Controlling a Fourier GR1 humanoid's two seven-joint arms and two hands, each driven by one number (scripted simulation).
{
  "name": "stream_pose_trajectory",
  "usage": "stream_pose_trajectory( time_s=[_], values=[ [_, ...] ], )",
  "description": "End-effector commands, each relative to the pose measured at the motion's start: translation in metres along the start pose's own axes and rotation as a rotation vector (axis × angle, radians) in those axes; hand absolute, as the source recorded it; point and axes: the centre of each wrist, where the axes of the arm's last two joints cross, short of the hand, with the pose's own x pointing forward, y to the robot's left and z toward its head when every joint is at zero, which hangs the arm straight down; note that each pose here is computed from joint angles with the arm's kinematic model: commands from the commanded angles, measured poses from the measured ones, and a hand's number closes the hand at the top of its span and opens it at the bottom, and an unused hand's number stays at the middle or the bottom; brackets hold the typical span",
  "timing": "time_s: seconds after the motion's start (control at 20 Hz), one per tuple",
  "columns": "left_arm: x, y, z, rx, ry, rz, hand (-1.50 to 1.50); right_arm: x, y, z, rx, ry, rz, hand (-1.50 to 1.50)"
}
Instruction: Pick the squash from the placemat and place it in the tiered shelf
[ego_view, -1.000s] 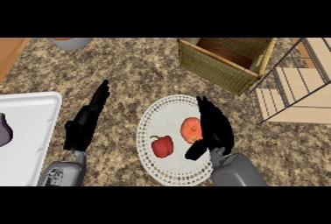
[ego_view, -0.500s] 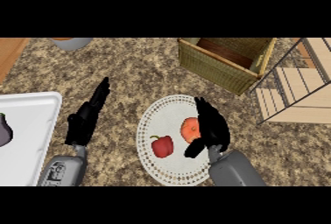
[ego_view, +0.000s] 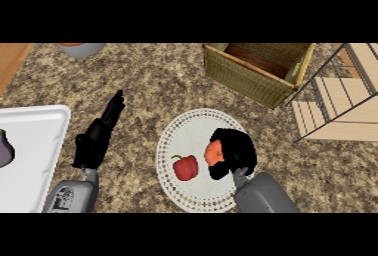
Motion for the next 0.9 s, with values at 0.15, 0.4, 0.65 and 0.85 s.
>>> stream_pose_trajectory(
  time_s=[0.15,0.4,0.65,0.85],
  values=[
    [0.007,0.007,0.004,0.013,-0.018,-0.014,0.0,-0.024,-0.01,0.026,-0.041,-0.044,0.033,1.5],
    [-0.004,-0.005,-0.003,0.039,0.002,0.013,0.0,-0.06,0.009,0.106,-0.033,-0.007,0.038,1.5],
    [0.001,0.002,-0.018,0.013,0.012,-0.002,0.0,-0.076,-0.012,0.136,-0.096,-0.037,-0.006,1.5],
    [0.008,0.007,0.005,0.019,-0.009,-0.01,0.0,-0.058,-0.016,0.159,-0.236,-0.12,-0.24,1.5]
  ],
)
